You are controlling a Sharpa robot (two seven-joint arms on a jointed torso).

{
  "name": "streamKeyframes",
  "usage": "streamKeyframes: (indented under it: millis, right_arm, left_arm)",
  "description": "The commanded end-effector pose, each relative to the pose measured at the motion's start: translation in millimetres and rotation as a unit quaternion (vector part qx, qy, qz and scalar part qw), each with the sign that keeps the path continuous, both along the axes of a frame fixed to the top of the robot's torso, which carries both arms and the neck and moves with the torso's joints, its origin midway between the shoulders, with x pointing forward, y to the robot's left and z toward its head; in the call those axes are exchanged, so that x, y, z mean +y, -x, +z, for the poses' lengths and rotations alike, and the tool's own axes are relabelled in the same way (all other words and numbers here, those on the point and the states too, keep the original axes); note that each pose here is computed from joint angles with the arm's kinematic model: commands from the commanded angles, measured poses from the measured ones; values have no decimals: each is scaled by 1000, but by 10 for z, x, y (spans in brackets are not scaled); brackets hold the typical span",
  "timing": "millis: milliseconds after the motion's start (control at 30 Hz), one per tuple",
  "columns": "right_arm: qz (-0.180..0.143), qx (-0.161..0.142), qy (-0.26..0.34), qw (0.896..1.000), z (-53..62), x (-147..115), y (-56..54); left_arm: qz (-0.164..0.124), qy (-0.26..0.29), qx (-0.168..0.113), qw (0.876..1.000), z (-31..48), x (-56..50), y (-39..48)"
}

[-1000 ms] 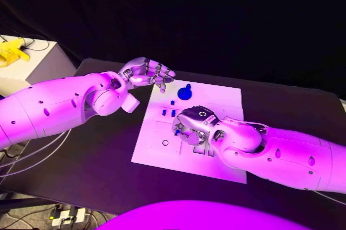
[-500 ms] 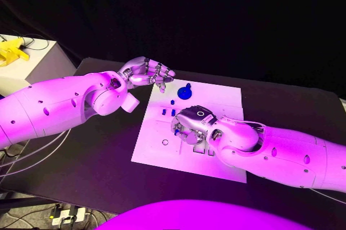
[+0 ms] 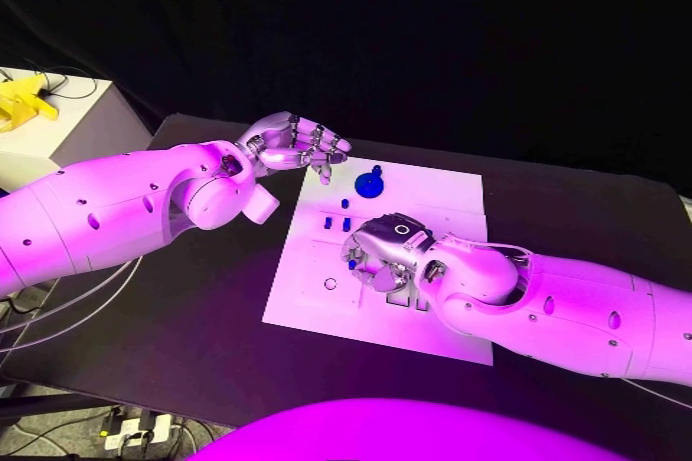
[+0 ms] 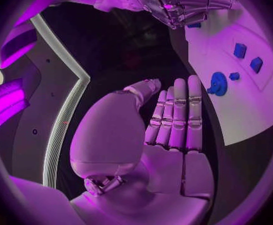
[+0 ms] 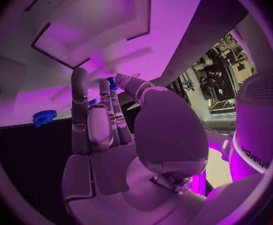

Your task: Assemble the parts on the task board

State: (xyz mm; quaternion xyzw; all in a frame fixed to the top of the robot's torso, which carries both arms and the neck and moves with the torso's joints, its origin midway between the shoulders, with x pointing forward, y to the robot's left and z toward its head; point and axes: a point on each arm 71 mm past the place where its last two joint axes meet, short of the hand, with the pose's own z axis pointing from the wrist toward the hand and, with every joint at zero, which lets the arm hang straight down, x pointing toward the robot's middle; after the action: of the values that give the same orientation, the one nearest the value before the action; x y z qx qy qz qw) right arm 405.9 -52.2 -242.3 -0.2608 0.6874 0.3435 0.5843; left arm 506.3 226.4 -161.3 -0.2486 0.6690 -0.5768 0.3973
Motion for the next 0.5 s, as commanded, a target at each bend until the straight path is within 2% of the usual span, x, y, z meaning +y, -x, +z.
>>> streamKeyframes:
  millis: [33,367,500]
  right_arm:
    - [9,3,-2,1000,-3,-12,18]
    - [-4,-7,-29,1000,38,-118,26]
    - [-11,-1,-58,998,85,-206,33]
  left_arm:
    - [-5,5,2,1000,5,-17,3]
    - [-3,4,2,1000,4,-5,2]
    - [-1,3,2,1000,1,6,-2]
